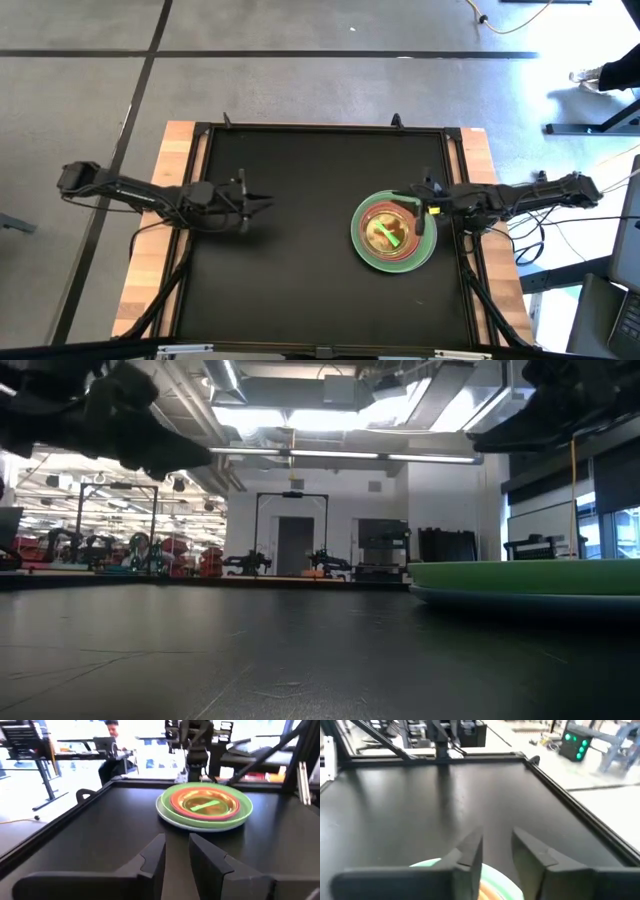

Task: Stack plastic plates
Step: Return to Home Position

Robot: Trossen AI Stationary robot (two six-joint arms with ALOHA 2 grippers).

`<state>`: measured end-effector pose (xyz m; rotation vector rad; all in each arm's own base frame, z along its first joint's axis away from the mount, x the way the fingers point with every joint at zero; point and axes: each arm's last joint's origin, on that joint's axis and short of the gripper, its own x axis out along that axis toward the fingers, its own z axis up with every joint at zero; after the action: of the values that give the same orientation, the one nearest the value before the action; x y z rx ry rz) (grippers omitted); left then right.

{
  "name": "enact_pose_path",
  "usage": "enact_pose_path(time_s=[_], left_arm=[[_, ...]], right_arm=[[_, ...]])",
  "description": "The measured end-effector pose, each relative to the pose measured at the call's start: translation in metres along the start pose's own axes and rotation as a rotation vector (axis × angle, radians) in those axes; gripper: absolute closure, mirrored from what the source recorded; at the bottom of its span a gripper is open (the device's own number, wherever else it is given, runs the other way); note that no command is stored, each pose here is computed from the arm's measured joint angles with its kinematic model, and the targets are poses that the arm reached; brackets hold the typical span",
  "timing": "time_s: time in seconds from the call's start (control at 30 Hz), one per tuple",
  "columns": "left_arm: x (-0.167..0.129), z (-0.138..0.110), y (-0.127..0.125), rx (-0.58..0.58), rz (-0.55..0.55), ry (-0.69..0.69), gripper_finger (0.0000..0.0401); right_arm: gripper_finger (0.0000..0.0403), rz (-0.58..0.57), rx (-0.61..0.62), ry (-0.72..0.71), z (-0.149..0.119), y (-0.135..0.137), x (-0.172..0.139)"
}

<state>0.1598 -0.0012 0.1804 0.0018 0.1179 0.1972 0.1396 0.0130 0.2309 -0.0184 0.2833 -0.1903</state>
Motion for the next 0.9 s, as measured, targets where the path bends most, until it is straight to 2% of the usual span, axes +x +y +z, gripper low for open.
enact_pose_path(time_s=[0.2, 0.27, 0.43, 0.53, 0.73, 0.9], left_arm=[[-0.022, -0.017, 0.007, -0.056, 0.024, -0.079, 0.0340], [-0.026, -0.019, 0.008, -0.064, 0.026, -0.095, 0.0356], [-0.033, -0.016, 0.009, -0.069, 0.020, -0.123, 0.0395], [-0.035, -0.015, 0.010, -0.069, 0.018, -0.134, 0.0396], [-0.037, -0.018, 0.008, -0.050, -0.053, -0.103, 0.0399], [-0.039, -0.021, 0.007, -0.038, -0.105, -0.072, 0.0399]], right_arm=[[0.0384, 0.030, 0.006, -0.053, -0.004, -0.003, -0.009], [0.0398, 0.030, 0.007, -0.058, -0.009, -0.004, -0.011], [0.0387, 0.030, 0.028, -0.075, -0.024, -0.006, -0.015], [0.0391, 0.036, 0.046, -0.071, -0.039, -0.007, -0.015], [0.0400, 0.219, 0.048, -0.171, -0.065, -0.002, -0.013], [0.0402, 0.240, 0.035, -0.177, -0.076, -0.002, -0.012]])
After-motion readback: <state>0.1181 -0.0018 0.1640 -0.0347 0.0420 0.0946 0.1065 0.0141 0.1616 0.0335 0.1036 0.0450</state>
